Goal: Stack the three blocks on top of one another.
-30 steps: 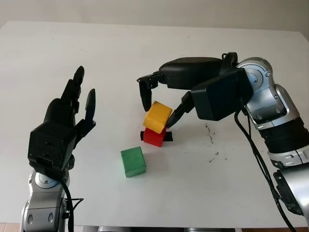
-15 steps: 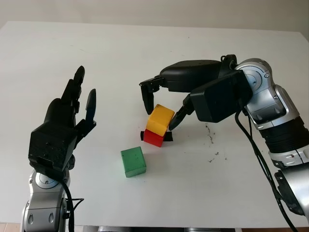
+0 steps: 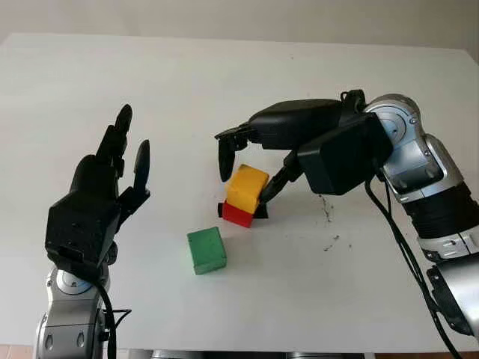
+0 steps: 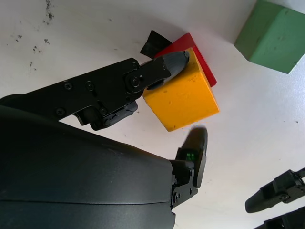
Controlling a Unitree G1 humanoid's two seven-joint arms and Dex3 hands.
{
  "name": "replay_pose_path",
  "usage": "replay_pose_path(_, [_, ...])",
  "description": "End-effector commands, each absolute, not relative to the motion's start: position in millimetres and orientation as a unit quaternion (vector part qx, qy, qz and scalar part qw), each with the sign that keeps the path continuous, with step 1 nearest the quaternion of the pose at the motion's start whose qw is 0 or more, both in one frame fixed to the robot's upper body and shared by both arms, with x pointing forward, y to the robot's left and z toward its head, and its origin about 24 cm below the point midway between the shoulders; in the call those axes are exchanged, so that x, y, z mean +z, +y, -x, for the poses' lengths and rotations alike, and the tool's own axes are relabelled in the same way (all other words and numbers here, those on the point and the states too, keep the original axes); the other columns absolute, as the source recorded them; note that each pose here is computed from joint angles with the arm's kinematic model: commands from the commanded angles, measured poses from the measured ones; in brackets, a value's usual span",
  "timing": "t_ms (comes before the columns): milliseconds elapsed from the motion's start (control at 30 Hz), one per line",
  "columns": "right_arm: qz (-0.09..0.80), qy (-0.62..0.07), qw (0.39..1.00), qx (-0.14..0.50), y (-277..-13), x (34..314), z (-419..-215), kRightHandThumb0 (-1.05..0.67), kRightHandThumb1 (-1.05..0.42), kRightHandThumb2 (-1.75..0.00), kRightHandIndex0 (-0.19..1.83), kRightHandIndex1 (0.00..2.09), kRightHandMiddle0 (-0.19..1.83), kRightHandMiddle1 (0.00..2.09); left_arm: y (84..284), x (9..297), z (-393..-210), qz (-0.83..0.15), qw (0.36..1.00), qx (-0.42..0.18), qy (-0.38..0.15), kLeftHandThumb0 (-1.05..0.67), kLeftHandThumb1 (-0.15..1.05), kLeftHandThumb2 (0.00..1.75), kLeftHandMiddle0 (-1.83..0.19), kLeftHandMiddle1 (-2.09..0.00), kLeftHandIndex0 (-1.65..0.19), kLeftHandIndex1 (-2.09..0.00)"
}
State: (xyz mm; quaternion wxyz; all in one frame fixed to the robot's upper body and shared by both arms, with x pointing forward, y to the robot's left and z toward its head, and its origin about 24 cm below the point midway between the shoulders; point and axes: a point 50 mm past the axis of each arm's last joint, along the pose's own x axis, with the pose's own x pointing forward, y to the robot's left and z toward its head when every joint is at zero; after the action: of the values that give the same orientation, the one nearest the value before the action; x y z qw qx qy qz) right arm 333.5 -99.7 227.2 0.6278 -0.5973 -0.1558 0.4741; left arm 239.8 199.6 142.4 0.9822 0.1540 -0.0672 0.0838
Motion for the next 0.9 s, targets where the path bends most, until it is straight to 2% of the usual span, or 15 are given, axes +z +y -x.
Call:
replay_pose_path(0, [0.596,-0.155,0.627,0.476,-102.2,224.2,-332.9,-0.5,-0.95,-0.05,-0.12,0.02,0.02,0.27,198.2,144.8,-237.1,-0.151,0.982,0.083,-0.078,-0.73,1.05,0.65,0.03,-0.05,-0.07,-0.05])
replay_pose_path(167, [0.597,-0.164,0.626,0.474,-101.0,222.4,-332.5,-0.54,-0.94,-0.05,-0.19,0.01,-0.05,0.15,198.7,144.5,-237.0,-0.153,0.982,0.083,-0.079,-0.73,1.05,0.65,0.03,-0.05,-0.07,-0.05])
replay_pose_path(433, [0.59,-0.166,0.632,0.473,-101.9,222.8,-332.9,-0.55,-0.93,-0.05,-0.19,0.0,-0.06,0.11,198.5,144.2,-236.6,-0.154,0.981,0.084,-0.08,-0.73,1.05,0.65,0.02,-0.06,-0.08,-0.05])
replay_pose_path(633, [0.583,-0.169,0.638,0.473,-112.6,242.1,-333.9,-0.69,-0.89,-0.05,-0.19,0.0,-0.17,0.03,198.6,144.1,-235.7,-0.152,0.981,0.085,-0.082,-0.73,1.05,0.65,0.02,-0.05,-0.08,-0.05])
replay_pose_path(733, [0.561,-0.181,0.663,0.461,-122.1,255.8,-334.2,-0.78,-0.92,-0.06,-0.19,0.0,-0.19,0.0,199.1,144.3,-234.6,-0.15,0.981,0.089,-0.081,-0.73,1.05,0.65,0.02,-0.06,-0.08,-0.06])
replay_pose_path(767, [0.551,-0.183,0.676,0.453,-126.0,261.0,-334.3,-0.83,-0.98,-0.08,-0.19,0.0,-0.19,0.0,199.2,144.5,-234.0,-0.146,0.982,0.09,-0.081,-0.73,1.05,0.65,0.02,-0.06,-0.09,-0.06])
replay_pose_path(867, [0.49,-0.188,0.74,0.42,-140.8,271.2,-334.8,-0.87,-1.04,-0.17,-0.19,0.0,-0.19,0.0,200.7,146.0,-231.5,-0.147,0.981,0.092,-0.083,-0.73,1.05,0.64,0.02,-0.05,-0.09,-0.06])
